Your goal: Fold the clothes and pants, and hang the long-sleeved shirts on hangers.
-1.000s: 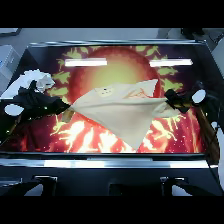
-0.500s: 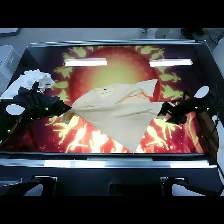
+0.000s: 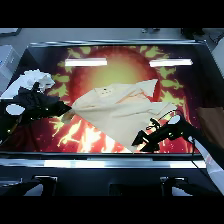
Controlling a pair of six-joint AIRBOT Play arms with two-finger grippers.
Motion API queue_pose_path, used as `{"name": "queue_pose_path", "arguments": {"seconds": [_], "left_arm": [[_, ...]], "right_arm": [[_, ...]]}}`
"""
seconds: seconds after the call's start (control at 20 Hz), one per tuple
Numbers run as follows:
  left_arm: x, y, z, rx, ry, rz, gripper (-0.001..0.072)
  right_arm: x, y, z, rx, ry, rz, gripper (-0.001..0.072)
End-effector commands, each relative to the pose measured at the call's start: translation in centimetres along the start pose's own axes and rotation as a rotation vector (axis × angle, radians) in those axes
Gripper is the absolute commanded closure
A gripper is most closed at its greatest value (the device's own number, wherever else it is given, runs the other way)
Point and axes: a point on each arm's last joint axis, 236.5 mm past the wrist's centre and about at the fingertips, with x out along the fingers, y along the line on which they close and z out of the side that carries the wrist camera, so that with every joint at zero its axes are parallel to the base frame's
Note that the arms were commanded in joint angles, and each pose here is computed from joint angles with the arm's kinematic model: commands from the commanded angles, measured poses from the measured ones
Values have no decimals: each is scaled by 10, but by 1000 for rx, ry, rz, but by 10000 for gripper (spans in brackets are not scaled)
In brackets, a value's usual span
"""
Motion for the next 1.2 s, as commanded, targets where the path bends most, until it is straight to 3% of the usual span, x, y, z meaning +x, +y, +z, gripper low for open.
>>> {"name": "queue_pose_path", "arguments": {"seconds": [0.0, 0.05, 0.1, 0.25, 0.45, 0.55, 0.65, 0.75, 0.85, 0.95, 1.15], "left_arm": [[0, 0, -2, 0, 7, -2, 687], [0, 0, -2, 0, 7, -2, 687], [0, 0, -2, 0, 7, -2, 687], [0, 0, -2, -1, 7, -2, 687], [-7, -9, 9, 22, -14, -15, 688], [-36, -42, 49, 126, -102, -57, 689], [-94, -105, 103, 299, -263, -115, 689], [-184, -198, 138, 486, -459, -213, 689], [-279, -295, 128, 640, -625, -381, 688], [-369, -365, 94, 800, -789, -491, 688], [-476, -416, 43, 922, -1030, -582, 688]], "right_arm": [[23, 17, 9, -1, -68, 34, 108], [26, 18, 18, 29, -109, 29, 153], [27, 19, 27, 65, -150, 26, 258], [25, 22, 39, 109, -199, 39, 673], [-27, 59, 63, -122, -302, 42, 673], [-116, 99, 90, -343, -519, -8, 673], [-260, 155, 93, -524, -884, -74, 673], [-400, 218, 38, -682, -1264, -86, 672], [-494, 270, -59, -861, -1576, -86, 671], [-537, 300, -156, -997, -1794, -78, 671], [-564, 313, -274, -1101, -2056, 4, 671]]}}
